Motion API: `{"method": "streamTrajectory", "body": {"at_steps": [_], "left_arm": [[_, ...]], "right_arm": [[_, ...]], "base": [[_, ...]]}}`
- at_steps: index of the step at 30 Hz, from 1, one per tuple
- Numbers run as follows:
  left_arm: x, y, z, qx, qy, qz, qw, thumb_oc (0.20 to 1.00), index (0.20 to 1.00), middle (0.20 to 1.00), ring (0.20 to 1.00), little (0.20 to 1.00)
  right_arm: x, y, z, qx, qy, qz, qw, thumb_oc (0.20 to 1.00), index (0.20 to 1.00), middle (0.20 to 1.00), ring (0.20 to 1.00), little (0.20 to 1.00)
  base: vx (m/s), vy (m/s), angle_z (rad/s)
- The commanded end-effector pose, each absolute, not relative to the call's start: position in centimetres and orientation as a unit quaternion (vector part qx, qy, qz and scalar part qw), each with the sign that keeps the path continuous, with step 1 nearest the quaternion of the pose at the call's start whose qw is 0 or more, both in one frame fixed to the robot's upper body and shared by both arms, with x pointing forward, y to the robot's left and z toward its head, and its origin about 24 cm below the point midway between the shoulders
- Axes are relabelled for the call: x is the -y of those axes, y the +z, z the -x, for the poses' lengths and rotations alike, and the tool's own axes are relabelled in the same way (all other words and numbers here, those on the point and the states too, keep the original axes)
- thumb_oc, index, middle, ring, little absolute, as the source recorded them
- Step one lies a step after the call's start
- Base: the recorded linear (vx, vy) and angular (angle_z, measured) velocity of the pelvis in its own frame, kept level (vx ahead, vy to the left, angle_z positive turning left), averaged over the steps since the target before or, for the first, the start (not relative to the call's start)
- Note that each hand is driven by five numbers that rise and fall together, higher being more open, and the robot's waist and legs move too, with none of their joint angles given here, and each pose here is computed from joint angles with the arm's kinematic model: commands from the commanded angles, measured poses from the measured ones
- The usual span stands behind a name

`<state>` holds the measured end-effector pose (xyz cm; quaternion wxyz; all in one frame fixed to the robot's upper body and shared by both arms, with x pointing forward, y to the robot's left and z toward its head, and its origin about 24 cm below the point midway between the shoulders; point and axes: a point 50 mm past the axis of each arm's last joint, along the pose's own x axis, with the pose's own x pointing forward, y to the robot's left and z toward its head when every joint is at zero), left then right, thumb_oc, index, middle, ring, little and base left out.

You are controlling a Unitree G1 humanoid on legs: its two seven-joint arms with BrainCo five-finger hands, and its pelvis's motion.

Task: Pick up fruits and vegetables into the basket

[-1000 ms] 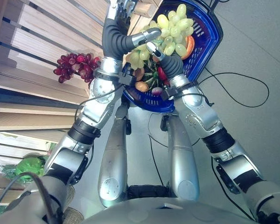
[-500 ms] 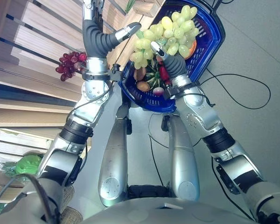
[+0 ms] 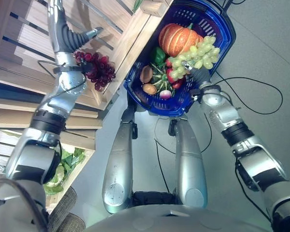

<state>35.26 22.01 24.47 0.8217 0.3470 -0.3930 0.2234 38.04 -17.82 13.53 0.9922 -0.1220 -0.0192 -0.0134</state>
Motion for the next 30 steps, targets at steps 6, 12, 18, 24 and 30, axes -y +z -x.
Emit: {"method": "streamTrajectory", "body": {"at_steps": [6,12,18,24,30], "left_arm": [[-22.2,24.5,-37.1,0.358,0.241,-0.427,0.795,1.0,1.0,1.0,1.0,1.0],[-22.8,22.7,-37.8,0.313,0.225,-0.488,0.783,1.0,1.0,1.0,1.0,1.0],[-23.4,21.0,-38.4,0.264,0.197,-0.55,0.767,1.0,1.0,1.0,1.0,1.0],[-23.3,19.5,-39.0,0.221,0.14,-0.613,0.746,1.0,1.0,1.0,1.0,1.0],[-22.9,18.7,-39.4,0.191,0.095,-0.65,0.73,1.0,1.0,1.0,1.0,1.0]], "right_arm": [[18.4,16.7,-40.2,0.022,-0.052,0.205,0.977,0.2,0.2,0.2,0.2,0.2],[19.1,17.1,-40.9,-0.001,-0.071,0.235,0.969,1.0,1.0,1.0,1.0,1.0],[19.4,17.5,-41.4,-0.023,-0.076,0.27,0.96,1.0,1.0,1.0,1.0,1.0],[20.5,16.7,-41.5,-0.078,-0.094,0.321,0.939,1.0,1.0,1.0,1.0,1.0],[21.6,16.7,-41.5,-0.109,-0.114,0.344,0.926,1.0,1.0,1.0,1.0,1.0]], "base": [[-0.01,0.014,0.02],[0.0,0.009,0.01],[0.01,0.032,0.03],[0.01,0.038,0.0],[0.01,0.016,-0.01]]}}
